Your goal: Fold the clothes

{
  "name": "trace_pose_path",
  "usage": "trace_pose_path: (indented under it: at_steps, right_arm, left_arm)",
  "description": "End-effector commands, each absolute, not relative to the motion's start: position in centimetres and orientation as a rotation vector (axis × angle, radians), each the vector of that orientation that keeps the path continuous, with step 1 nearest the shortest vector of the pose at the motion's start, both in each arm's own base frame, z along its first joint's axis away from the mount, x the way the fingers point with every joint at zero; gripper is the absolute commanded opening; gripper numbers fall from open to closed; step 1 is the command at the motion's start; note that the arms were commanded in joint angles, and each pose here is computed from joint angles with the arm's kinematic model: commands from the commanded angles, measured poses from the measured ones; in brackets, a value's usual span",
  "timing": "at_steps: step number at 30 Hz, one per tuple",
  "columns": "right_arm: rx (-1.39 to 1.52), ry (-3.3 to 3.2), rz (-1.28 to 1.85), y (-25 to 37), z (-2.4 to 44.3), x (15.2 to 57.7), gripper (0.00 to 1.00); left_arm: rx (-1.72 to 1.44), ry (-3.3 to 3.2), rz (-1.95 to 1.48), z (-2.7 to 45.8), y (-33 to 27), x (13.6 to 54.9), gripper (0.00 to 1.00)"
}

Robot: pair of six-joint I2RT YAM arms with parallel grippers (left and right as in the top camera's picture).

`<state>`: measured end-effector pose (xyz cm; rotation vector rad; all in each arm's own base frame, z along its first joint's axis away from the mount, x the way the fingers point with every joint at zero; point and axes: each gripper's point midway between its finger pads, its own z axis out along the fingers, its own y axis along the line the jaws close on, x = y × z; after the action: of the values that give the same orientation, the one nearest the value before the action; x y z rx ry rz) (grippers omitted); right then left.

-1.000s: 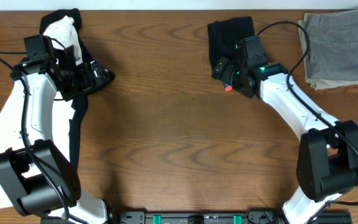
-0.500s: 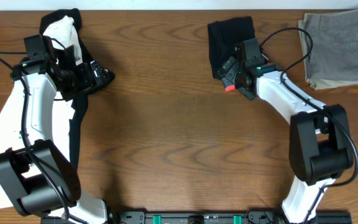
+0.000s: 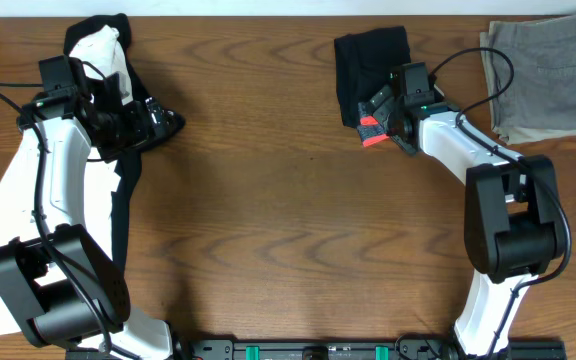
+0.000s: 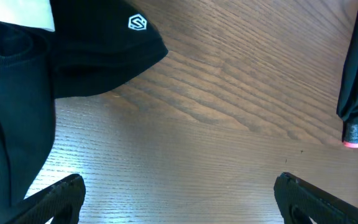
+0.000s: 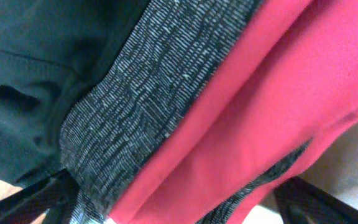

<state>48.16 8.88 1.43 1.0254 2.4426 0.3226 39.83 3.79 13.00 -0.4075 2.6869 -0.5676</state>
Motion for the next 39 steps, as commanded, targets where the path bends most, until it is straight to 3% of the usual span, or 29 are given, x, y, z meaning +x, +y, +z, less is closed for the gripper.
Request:
trace_pose_path:
  at_steps: [1, 6, 8, 11, 12, 14, 22, 30, 39]
  right_arm:
    - [1.060, 2.521, 0.241, 8.2, -3.2, 46.8, 0.95]
    - [0.967, 2.515, 0.250, 8.4, -5.0, 48.1, 0.85]
    - [0.931, 2.505, 0.257, 8.5, -5.6, 48.7, 0.74]
    - [0.907, 2.489, 0.273, 8.3, -6.1, 49.4, 0.38]
    - [0.907, 2.483, 0.272, 8.1, -6.2, 49.5, 0.21]
    - [0.880, 2.480, 0.275, 7.7, -6.1, 49.9, 0.02]
    - [0.631, 2.527, 0.504, 8.0, -3.3, 50.9, 0.01]
    - [0.455, 2.430, 0.685, 6.4, 6.8, 50.9, 0.01]
    - [0.281, 2.352, 0.622, 5.4, 15.8, 48.2, 0.01]
  left_arm:
    - [-0.422, 2.685, -0.579, 13.0, 3.8, 39.9, 0.98]
    - [-0.422, 2.685, -0.579, 13.0, 3.8, 39.9, 0.98]
    - [-0.422, 2.686, -0.579, 13.0, 3.8, 39.9, 0.98]
    - [-0.422, 2.686, -0.579, 13.0, 3.8, 39.9, 0.98]
    - [-0.423, 2.687, -0.580, 12.9, 3.8, 39.9, 0.98]
    - [-0.423, 2.687, -0.580, 12.9, 3.8, 39.9, 0.98]
    - [-0.423, 2.687, -0.580, 12.9, 3.8, 39.9, 0.98]
    - [-0.423, 2.686, -0.580, 12.9, 3.8, 39.9, 0.98]
    - [-0.424, 2.690, -0.581, 12.8, 3.8, 39.9, 0.98]
